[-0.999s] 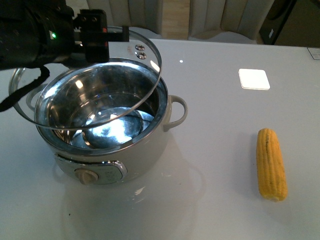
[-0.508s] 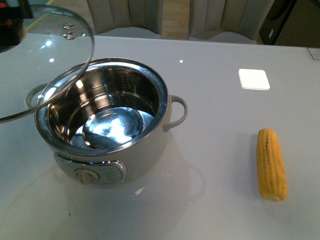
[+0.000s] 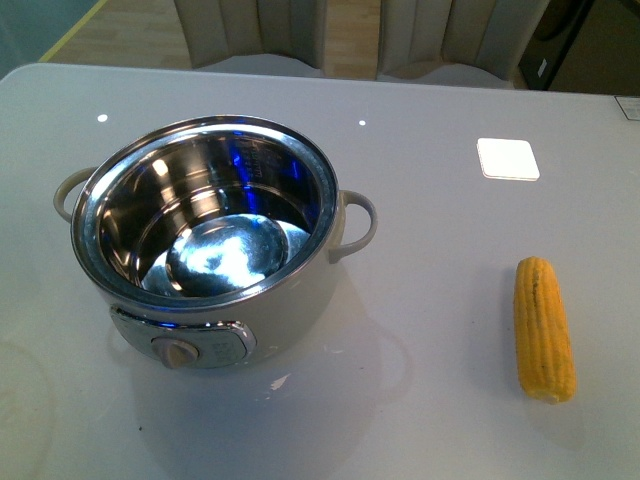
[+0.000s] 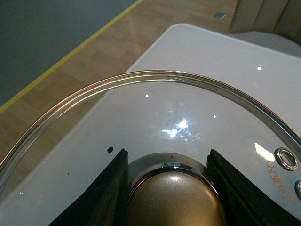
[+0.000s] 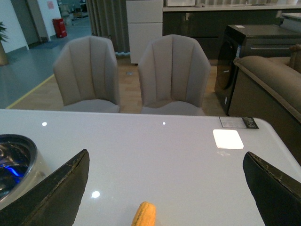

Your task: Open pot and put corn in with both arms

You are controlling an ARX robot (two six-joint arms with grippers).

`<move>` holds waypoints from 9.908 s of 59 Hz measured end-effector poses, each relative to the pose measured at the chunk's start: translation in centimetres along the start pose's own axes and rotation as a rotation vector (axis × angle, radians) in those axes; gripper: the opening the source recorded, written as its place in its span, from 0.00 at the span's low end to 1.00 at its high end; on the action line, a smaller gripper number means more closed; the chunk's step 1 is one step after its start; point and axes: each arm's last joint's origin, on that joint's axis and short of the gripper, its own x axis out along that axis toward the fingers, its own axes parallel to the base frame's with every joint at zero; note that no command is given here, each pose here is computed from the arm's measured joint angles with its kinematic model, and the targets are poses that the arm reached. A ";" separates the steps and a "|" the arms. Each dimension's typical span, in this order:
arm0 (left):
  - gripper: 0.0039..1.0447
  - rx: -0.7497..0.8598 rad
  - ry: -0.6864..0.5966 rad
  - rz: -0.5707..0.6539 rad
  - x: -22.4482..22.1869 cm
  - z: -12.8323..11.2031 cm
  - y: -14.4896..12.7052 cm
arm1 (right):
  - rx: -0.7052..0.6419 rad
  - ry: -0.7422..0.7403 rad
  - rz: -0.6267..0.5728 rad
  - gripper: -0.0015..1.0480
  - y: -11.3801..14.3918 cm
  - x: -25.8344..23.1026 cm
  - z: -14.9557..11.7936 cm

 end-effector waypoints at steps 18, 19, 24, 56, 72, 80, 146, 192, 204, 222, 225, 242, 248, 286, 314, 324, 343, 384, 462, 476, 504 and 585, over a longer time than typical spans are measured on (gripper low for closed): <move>0.42 -0.014 0.099 0.050 2.1 -5.1 1.9 | 0.000 0.000 0.000 0.91 0.0 0.0 0.0; 0.42 -0.015 0.106 0.053 2.3 -5.5 2.0 | 0.000 0.000 0.000 0.91 0.0 0.0 0.0; 0.42 -0.018 0.129 0.064 3.2 -6.5 2.3 | 0.000 0.000 0.000 0.91 0.0 0.0 0.0; 0.42 0.006 0.137 0.041 10.0 -8.1 1.9 | 0.000 0.000 0.000 0.91 0.0 0.0 0.0; 0.42 0.010 0.143 0.015 12.4 -9.1 1.7 | 0.000 0.000 0.000 0.91 0.0 0.0 0.0; 0.42 0.013 0.141 0.011 13.3 -9.5 1.8 | 0.000 0.000 0.000 0.91 0.0 0.0 0.0; 0.93 -0.030 -0.047 -0.049 8.4 -1.9 3.2 | 0.000 0.000 0.000 0.91 0.0 0.0 0.0; 0.88 0.000 -0.218 -0.319 -11.1 3.0 2.3 | 0.000 0.000 0.000 0.91 0.0 0.0 0.0; 0.53 0.065 -0.381 -0.365 -13.6 1.5 -0.3 | 0.000 0.000 0.002 0.91 0.0 0.0 0.0; 0.03 0.068 -0.379 -0.370 -16.4 -1.2 -2.9 | 0.000 0.000 0.000 0.91 0.0 0.0 0.0; 0.03 0.069 -0.390 -0.373 -16.9 -1.1 -3.2 | 0.000 0.000 0.000 0.91 0.0 0.0 0.0; 0.03 0.064 -0.407 -0.350 -18.5 -1.3 -3.9 | 0.000 0.000 0.000 0.91 0.0 0.0 0.0; 0.03 0.069 -0.410 -0.382 -19.1 -1.4 -4.6 | 0.000 0.000 0.000 0.91 0.0 0.0 0.0; 0.03 0.072 -0.387 -0.377 -20.6 -2.4 -4.0 | 0.000 0.000 0.000 0.91 0.0 0.0 0.0; 0.28 0.067 -0.406 -0.378 -21.2 -2.6 -3.8 | 0.000 0.000 0.000 0.91 0.0 0.0 0.0; 0.67 0.067 -0.406 -0.378 -21.2 -2.6 -3.8 | 0.000 0.000 0.000 0.91 0.0 0.0 0.0; 0.93 0.068 -0.406 -0.378 -21.2 -2.6 -3.8 | 0.000 0.000 0.000 0.91 0.0 0.0 0.0; 0.93 0.069 -0.407 -0.378 -21.2 -2.6 -3.8 | 0.108 0.985 0.103 0.91 0.6 9.1 -4.9; 0.93 0.069 -0.407 -0.378 -21.2 -2.6 -3.8 | 0.096 1.270 0.026 0.37 2.5 20.5 -18.0; 0.93 0.069 -0.407 -0.378 -21.2 -2.6 -3.8 | 0.050 1.224 0.092 0.24 0.7 18.7 -15.0; 0.93 0.068 -0.407 -0.378 -21.2 -2.6 -3.8 | 0.175 0.912 0.355 0.19 3.0 18.0 -1.3; 0.93 0.068 -0.406 -0.378 -21.2 -2.6 -3.8 | 0.358 0.936 0.565 0.15 18.9 22.0 -1.1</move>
